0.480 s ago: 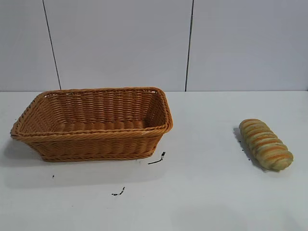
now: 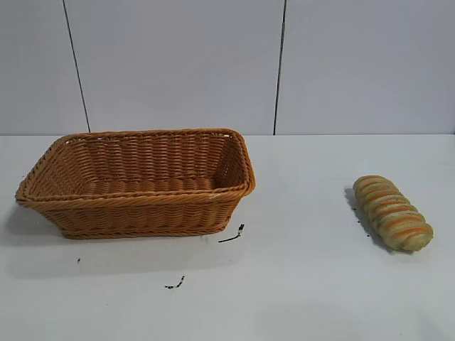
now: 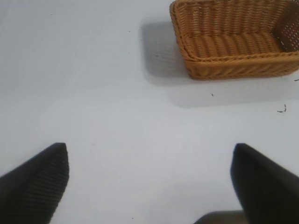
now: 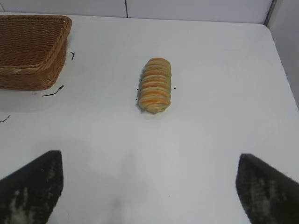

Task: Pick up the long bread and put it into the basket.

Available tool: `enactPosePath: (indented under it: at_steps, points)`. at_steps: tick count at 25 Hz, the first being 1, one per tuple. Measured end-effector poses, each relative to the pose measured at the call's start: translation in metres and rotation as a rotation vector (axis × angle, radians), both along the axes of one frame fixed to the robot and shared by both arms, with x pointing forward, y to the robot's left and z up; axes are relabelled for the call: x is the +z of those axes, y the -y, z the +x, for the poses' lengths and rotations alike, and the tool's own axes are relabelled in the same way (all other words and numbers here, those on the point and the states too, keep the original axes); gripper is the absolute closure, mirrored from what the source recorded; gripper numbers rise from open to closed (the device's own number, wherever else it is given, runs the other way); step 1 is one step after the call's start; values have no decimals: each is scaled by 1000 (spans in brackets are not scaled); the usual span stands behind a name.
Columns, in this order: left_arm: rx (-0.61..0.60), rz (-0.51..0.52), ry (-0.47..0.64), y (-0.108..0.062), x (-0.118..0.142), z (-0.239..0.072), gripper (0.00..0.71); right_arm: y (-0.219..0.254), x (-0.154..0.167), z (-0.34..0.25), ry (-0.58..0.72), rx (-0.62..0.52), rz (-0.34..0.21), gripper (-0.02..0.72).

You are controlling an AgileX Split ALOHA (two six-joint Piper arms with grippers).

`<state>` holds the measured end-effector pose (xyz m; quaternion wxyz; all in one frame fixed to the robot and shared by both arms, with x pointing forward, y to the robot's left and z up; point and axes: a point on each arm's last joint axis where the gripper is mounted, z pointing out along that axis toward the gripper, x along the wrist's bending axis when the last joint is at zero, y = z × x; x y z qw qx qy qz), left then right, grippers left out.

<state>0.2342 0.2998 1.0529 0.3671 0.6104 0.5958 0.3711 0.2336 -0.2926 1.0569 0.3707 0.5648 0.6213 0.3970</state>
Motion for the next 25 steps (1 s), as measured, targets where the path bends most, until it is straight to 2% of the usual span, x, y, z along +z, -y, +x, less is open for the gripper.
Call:
enactPosePath:
  at_steps: [6,11,25]
  points:
    - [0,0,0,0,0,0,17,0,3,4,-23,-6,12,13]
    - [0,0,0,0,0,0,17,-1,9,32,-166,-18,36,13]
    - [0,0,0,0,0,0,17,-2,30,155,-561,-34,40,13]
